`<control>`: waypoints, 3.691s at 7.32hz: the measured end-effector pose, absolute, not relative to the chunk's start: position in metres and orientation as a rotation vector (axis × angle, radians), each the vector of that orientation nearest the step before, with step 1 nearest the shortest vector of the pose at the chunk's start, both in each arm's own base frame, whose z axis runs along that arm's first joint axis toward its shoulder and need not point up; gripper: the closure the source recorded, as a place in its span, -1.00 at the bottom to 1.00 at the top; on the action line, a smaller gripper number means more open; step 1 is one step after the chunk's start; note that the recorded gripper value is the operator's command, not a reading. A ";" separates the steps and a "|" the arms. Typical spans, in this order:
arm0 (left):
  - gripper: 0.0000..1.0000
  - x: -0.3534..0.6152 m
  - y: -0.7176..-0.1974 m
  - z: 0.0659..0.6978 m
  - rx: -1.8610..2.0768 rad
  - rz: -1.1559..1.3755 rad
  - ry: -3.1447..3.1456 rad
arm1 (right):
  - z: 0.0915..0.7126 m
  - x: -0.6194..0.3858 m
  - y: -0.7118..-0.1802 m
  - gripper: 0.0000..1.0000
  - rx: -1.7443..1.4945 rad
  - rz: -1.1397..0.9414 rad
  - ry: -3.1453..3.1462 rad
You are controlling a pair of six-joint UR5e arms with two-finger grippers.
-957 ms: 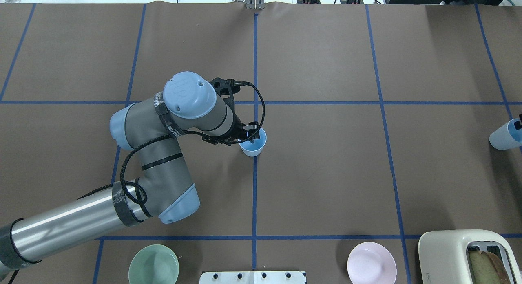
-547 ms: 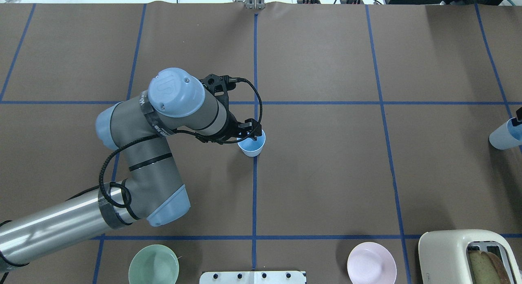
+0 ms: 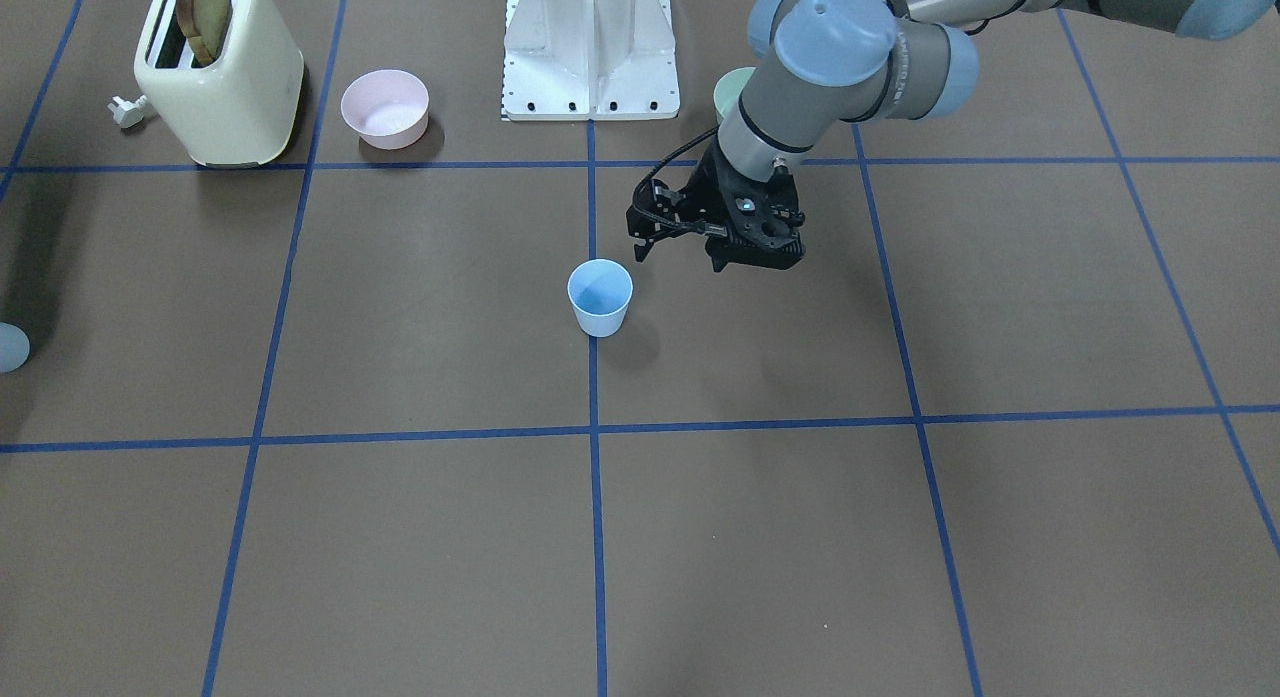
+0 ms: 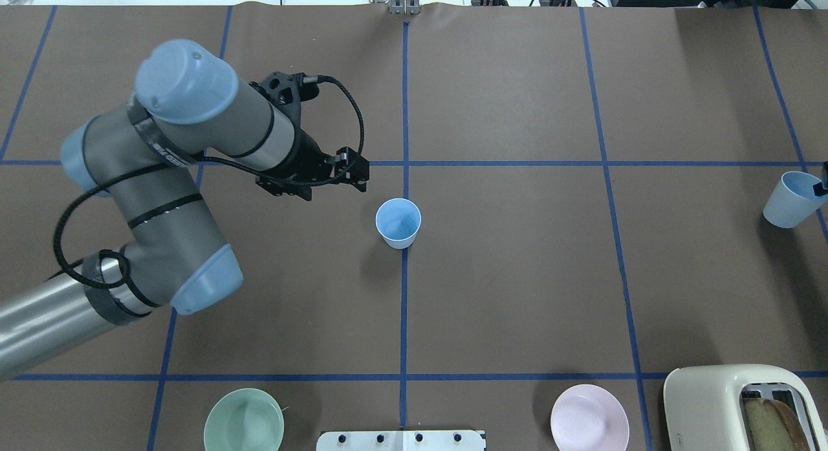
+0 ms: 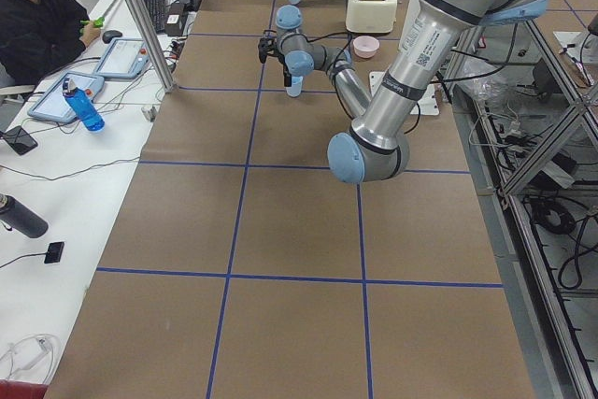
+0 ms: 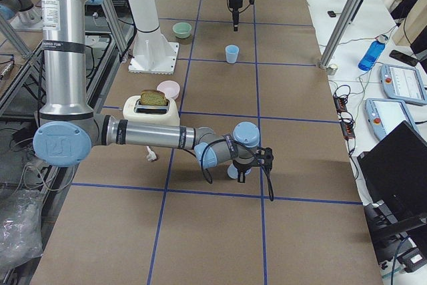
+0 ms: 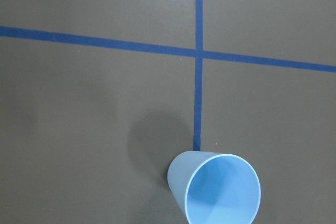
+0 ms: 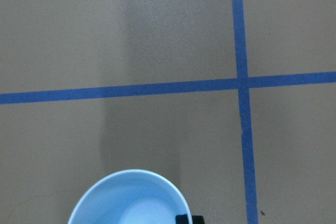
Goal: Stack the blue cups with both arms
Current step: 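Withdraw the left gripper while the right gripper lifts the other blue cup, then carry the held cup with the right gripper above the center cup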
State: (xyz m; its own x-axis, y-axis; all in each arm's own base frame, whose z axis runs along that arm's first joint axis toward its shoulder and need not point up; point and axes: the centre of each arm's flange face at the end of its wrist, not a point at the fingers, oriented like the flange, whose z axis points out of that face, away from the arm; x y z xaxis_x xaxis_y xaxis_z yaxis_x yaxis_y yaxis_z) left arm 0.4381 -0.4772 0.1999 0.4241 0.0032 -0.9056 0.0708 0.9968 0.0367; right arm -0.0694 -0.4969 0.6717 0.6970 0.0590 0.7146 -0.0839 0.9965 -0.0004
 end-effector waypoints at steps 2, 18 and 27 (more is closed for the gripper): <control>-0.96 0.366 -0.518 0.248 0.111 0.020 1.105 | 0.655 -0.072 -0.508 1.00 0.048 0.071 -0.822; -0.96 0.030 -0.555 0.641 0.362 0.209 0.894 | 0.107 -0.413 -0.487 1.00 0.150 0.301 -0.831; -0.96 0.023 -0.555 0.645 0.358 0.194 0.891 | 0.105 -0.528 -0.448 1.00 0.203 0.256 -0.798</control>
State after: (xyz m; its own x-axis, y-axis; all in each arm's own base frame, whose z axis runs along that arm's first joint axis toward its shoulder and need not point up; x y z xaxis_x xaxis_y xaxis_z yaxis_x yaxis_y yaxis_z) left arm 0.0234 -0.5548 0.6448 0.6165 0.3113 -0.7232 -0.0171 0.9236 0.3829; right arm -0.5276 -0.4485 0.1051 0.6699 0.1494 0.7273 -0.3016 0.9498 0.0827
